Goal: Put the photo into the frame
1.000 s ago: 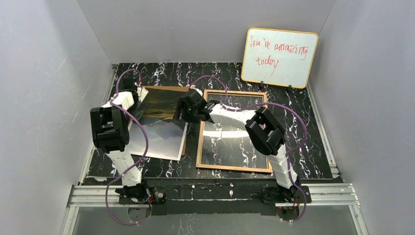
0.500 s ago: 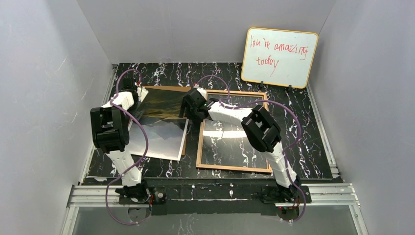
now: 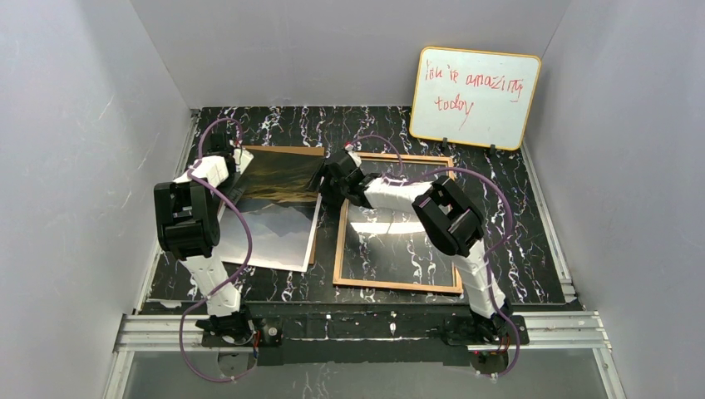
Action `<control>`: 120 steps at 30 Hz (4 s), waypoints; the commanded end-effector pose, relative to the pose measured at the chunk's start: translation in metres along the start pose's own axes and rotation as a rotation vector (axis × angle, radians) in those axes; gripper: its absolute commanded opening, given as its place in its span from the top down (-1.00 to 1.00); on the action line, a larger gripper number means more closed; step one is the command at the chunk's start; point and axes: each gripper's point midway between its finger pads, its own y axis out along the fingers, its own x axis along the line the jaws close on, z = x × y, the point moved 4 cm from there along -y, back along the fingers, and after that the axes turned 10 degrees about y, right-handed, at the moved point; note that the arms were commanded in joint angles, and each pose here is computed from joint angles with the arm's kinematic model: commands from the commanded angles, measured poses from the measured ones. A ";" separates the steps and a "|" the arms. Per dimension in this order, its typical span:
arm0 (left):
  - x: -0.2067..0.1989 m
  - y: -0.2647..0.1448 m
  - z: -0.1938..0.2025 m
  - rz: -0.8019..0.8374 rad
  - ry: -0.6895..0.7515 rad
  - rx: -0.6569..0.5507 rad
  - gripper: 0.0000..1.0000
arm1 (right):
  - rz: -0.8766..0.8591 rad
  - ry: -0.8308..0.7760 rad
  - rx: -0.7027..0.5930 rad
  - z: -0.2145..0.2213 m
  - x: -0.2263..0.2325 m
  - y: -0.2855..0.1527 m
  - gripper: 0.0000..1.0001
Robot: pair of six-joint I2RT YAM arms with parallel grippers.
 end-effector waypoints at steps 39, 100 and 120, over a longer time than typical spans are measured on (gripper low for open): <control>-0.093 0.027 0.024 0.362 0.071 0.068 -0.75 | -0.181 -0.112 0.099 0.024 0.052 -0.014 -0.43; 0.012 -0.057 -0.007 0.276 -0.263 -0.182 -0.96 | 0.518 -0.505 -0.204 -0.169 -0.016 -0.329 0.97; 0.004 -0.052 -0.004 0.303 -0.230 -0.178 -0.96 | 0.339 -0.001 -0.063 -0.098 -0.049 -0.238 0.97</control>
